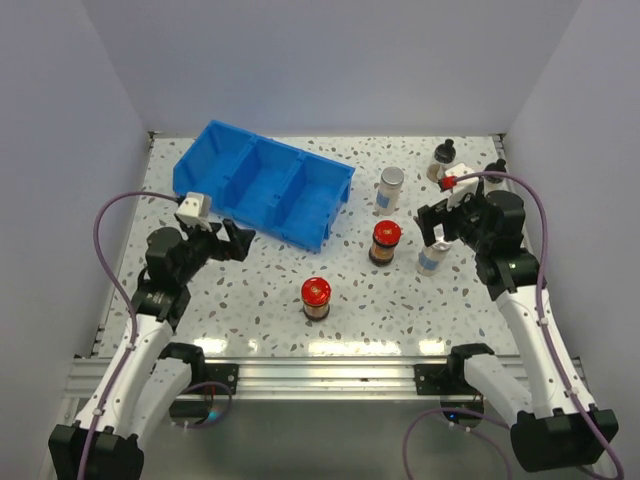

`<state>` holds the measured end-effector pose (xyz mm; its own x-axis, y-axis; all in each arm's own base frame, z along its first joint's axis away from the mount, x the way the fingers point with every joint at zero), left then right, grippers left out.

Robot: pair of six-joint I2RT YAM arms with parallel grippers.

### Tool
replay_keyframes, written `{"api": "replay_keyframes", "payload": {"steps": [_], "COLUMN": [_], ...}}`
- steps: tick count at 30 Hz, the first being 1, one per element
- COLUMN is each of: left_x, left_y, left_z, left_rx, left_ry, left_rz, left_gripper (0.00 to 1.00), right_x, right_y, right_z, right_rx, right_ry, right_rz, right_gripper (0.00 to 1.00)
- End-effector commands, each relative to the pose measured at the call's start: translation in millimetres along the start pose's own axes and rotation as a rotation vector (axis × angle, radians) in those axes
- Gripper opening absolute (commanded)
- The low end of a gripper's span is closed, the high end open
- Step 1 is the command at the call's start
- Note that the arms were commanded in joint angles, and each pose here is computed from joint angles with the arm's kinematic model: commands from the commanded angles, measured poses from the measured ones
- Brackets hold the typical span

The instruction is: Organize the condiment bottles

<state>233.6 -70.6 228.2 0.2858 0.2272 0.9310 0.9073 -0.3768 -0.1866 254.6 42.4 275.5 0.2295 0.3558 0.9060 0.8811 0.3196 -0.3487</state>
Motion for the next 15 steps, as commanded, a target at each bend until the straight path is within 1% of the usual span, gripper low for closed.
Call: {"api": "replay_keyframes", "payload": {"steps": [1, 3, 4, 5, 6, 9, 10, 11, 13, 14, 15], "left_x": [11, 0, 3, -11, -13, -34, -43, -49, -55, -67, -66], "left_y": [-7, -9, -10, -13, -15, -22, -24, -27, -27, -33, -33], "left_z": [-33, -53, -58, -72, -79, -97, -106, -109, -116, -129, -135], "left_rx": [-0.184, -0.236, -0.218, -0.244, -0.245, -0.239, -0.247, -0.229, -0.196, -0.212, -0.204], "left_ry": [-0.085, -0.104, -0.098, -0.103, -0.102, -0.13, -0.125, -0.152, -0.145, -0.131, -0.121], "left_rz": [0.03, 0.109, 0.116, 0.197, 0.218, 0.329, 0.365, 0.404, 0.426, 0.483, 0.484], "left_gripper": [1.0, 0.98, 0.97, 0.96, 0.96, 0.93, 0.93, 0.94, 0.98, 0.98, 0.98], "right_x": [12, 6, 0, -2, -7, -12, -12, -13, -17, -17, -19], "right_y": [-1, 4, 5, 6, 7, 5, 6, 5, 2, 2, 1], "right_z": [10, 13, 16, 18, 21, 19, 17, 17, 17, 17, 18], "right_rx": [0.155, 0.189, 0.219, 0.231, 0.25, 0.223, 0.196, 0.19, 0.176, 0.173, 0.172], "right_ry": [-0.131, -0.133, -0.141, -0.141, -0.139, -0.151, -0.149, -0.152, -0.155, -0.156, -0.155], "right_rz": [-0.045, -0.018, 0.002, 0.006, 0.011, 0.022, 0.019, 0.016, 0.013, 0.011, 0.013], "right_gripper": [0.99, 0.99, 0.99, 0.99, 0.99, 0.99, 0.99, 0.98, 0.99, 0.99, 0.99]}}
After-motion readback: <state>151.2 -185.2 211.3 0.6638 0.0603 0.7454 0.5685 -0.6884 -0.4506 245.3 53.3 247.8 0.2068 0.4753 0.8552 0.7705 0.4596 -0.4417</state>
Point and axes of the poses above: each gripper's point midway between its finger pads, its own y axis out along the fingers, its own z axis along the line the jaws close on, x = y × z, the point moved 6 cm from there along -y, back along the fingers, and after that the axes turned 4 degrees about -y, right-handed, at the moved point
